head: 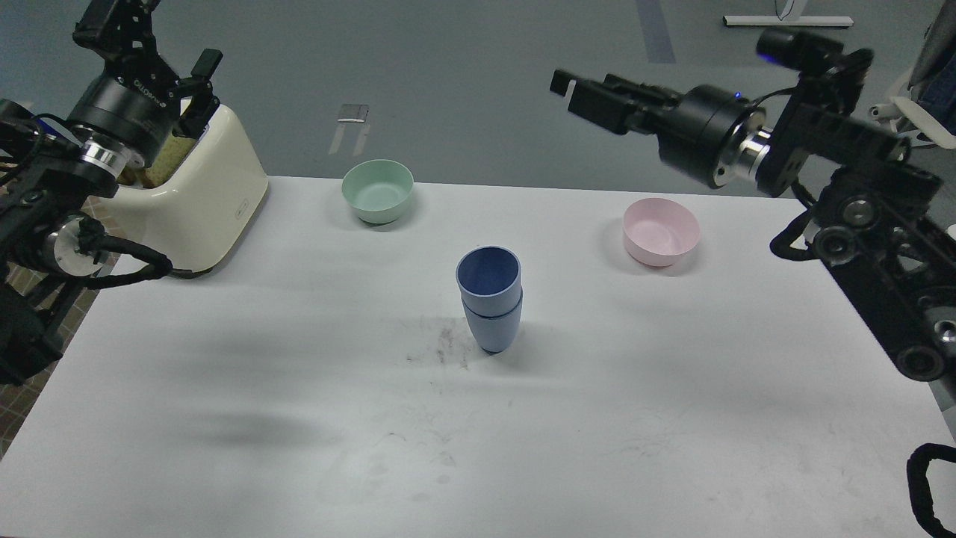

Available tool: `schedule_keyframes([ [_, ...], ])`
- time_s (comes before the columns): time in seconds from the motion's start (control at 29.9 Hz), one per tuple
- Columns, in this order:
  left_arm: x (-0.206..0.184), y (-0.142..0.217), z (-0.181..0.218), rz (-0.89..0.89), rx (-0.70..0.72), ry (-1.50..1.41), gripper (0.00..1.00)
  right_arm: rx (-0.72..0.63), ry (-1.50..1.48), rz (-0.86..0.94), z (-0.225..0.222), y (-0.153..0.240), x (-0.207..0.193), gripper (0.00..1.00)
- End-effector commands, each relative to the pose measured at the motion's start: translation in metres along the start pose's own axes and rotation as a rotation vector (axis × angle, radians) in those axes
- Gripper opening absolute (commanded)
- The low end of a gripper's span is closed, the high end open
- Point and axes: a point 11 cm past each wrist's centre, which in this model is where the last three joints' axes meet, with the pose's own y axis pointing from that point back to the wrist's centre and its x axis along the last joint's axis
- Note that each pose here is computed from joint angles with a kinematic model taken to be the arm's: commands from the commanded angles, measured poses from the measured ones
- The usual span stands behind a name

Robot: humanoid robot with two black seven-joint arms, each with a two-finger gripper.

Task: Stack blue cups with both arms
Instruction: 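Release the cup and retract the right gripper away from the stack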

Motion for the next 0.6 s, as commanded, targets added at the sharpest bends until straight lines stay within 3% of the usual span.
schedule_keyframes([
  [0.0,0.001,0.000,0.002,0.010,-0.015,0.019,0.97,0.014,-0.111,0.153,0.010,0.016,0.047,1.00],
  [0.23,0.003,0.001,0.001,0.022,-0.016,0.022,0.97,-0.006,-0.429,0.338,0.073,0.062,0.094,1.00],
  [0.4,0.002,-0.001,0.003,0.024,-0.024,0.040,0.97,-0.015,-0.630,0.403,0.111,0.081,0.088,1.00],
  [0.57,0.012,-0.001,0.015,0.061,-0.066,0.060,0.97,-0.013,-0.827,0.431,0.141,0.107,0.055,1.00],
])
